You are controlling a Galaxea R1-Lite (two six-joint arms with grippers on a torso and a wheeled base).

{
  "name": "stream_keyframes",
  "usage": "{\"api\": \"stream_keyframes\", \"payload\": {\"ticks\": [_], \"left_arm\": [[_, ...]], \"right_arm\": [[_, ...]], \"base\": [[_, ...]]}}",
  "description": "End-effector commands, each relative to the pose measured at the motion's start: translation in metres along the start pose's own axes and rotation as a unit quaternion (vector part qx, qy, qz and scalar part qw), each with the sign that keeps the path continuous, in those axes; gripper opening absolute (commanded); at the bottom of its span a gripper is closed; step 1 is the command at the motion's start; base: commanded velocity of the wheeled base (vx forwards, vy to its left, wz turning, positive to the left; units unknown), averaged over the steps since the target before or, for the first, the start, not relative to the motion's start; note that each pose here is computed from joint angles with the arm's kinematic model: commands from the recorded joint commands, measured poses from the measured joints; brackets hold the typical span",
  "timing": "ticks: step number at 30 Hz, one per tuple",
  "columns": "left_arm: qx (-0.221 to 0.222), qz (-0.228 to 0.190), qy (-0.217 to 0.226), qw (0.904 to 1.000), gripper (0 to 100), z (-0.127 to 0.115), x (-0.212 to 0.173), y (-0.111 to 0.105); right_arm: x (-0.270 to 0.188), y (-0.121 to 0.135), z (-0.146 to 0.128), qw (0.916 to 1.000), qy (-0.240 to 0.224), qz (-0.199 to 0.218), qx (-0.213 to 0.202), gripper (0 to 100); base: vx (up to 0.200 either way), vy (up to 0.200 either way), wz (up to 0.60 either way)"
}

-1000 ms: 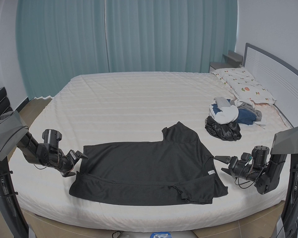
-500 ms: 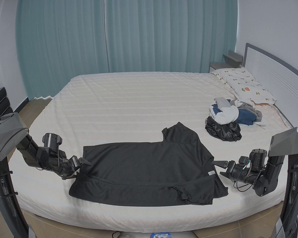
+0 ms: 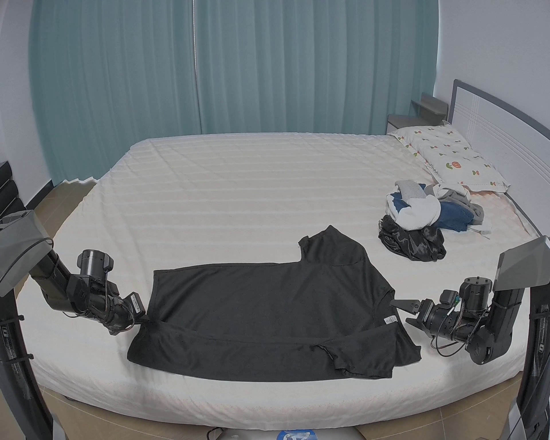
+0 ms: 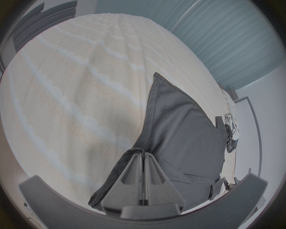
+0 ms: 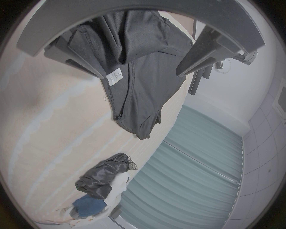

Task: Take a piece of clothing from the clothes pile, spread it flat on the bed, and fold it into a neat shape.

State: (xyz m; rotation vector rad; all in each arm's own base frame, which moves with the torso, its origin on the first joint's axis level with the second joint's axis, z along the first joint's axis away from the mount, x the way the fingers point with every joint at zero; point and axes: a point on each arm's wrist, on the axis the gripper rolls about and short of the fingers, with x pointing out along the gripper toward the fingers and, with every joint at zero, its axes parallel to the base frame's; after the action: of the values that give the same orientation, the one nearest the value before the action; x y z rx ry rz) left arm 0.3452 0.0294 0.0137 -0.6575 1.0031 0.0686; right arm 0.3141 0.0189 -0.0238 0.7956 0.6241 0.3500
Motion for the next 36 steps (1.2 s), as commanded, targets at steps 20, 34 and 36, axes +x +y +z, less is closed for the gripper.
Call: {"api": "stream_keyframes", "payload": {"ticks": [20,34,36], "left_arm": [[-0.06,0.001,0.002,0.9982,0,0.0,0.0,0.006],[-0.06,0.001,0.003,0.9982,0,0.0,0.0,0.007],[-0.06,0.001,0.003,0.9982,0,0.0,0.0,0.007]], "right_arm": [[0.017,-0.002,-0.012,0.9964,0.001,0.025,-0.081,100],[0.023,-0.013,-0.03,0.991,0.033,0.015,-0.129,100],[0.023,-0.012,-0.029,0.991,0.032,0.015,-0.129,0]], "base": [[0.0,0.0,0.0],[0.0,0.0,0.0],[0.0,0.0,0.0]]}}
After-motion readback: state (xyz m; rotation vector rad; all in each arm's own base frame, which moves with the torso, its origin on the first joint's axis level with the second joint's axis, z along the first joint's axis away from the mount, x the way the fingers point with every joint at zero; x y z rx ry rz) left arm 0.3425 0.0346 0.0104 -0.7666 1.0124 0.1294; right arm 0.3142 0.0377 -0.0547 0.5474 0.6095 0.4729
